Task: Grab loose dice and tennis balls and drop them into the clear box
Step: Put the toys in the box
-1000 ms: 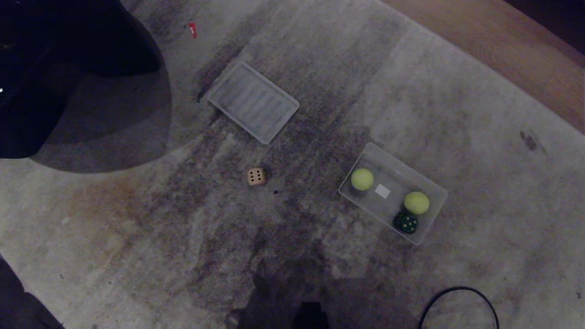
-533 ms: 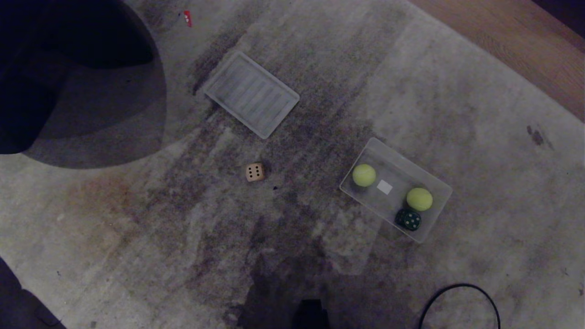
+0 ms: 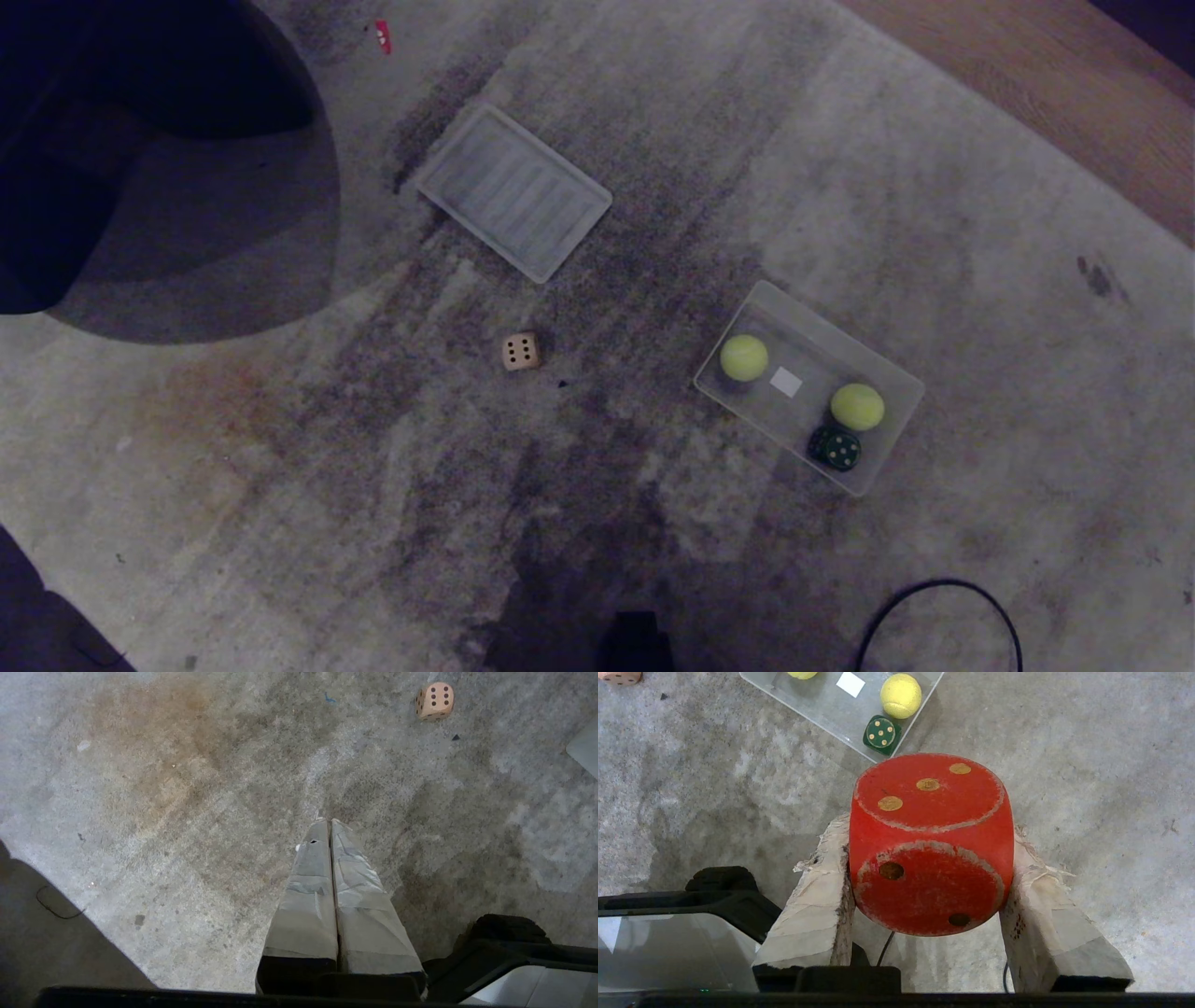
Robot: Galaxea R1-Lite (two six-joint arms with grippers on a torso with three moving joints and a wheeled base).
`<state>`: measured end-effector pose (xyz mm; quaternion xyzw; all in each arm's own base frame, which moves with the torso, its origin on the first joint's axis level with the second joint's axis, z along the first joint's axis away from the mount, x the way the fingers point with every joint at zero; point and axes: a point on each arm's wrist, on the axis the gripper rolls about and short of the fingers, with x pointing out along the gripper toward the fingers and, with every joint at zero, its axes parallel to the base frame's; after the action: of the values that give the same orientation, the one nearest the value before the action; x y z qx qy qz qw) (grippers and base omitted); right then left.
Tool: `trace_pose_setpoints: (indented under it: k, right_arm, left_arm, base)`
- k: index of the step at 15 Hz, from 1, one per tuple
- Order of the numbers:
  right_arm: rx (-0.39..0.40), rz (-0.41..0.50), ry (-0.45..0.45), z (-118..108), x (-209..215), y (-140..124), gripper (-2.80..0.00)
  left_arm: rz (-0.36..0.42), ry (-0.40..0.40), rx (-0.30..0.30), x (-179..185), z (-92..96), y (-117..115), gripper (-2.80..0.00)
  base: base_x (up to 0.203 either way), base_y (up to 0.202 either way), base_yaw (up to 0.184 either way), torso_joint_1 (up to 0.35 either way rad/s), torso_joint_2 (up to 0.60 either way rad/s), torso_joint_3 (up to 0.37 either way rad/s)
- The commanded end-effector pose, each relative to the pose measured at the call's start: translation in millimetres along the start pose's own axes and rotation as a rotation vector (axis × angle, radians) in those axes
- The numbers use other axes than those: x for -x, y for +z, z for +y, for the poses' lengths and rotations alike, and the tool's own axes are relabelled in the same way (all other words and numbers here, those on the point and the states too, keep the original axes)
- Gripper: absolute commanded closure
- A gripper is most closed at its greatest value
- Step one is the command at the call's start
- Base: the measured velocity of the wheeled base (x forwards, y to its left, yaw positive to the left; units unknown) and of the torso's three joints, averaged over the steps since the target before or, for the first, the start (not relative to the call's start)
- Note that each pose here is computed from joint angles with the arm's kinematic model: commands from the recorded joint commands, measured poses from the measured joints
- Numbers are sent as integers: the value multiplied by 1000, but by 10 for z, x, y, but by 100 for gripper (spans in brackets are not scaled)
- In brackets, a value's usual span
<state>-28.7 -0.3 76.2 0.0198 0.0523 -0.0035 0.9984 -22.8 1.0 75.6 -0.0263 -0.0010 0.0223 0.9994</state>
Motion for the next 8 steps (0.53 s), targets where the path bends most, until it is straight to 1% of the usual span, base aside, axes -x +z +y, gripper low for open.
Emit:
trace_pose_setpoints:
  k: [1, 3, 4, 6, 8]
  right_arm:
    - [-4, 1, 2, 0, 0, -2, 0]
    - [-6, -26, 6, 3, 39, 116, 0]
    - [-17, -8, 7, 7, 37, 203, 0]
    - [-72, 95, 19, 21, -69, 427, 0]
    - [-136, 225, 27, 41, -296, 678, 0]
  left_arm:
    - [2, 1, 2, -2, 0, -4, 0]
    - [2, 1, 2, -2, 0, -4, 0]
    - [2, 1, 2, -2, 0, -4, 0]
    - [2, 1, 2, -2, 0, -4, 0]
    - [2, 1, 2, -2, 0, -4, 0]
  base:
    - [0, 0, 0, 0, 0, 0]
    - [0, 0, 0, 0, 0, 0]
    - [0, 0, 0, 0, 0, 0]
    - [0, 0, 0, 0, 0, 0]
    - [0, 0, 0, 0, 0, 0]
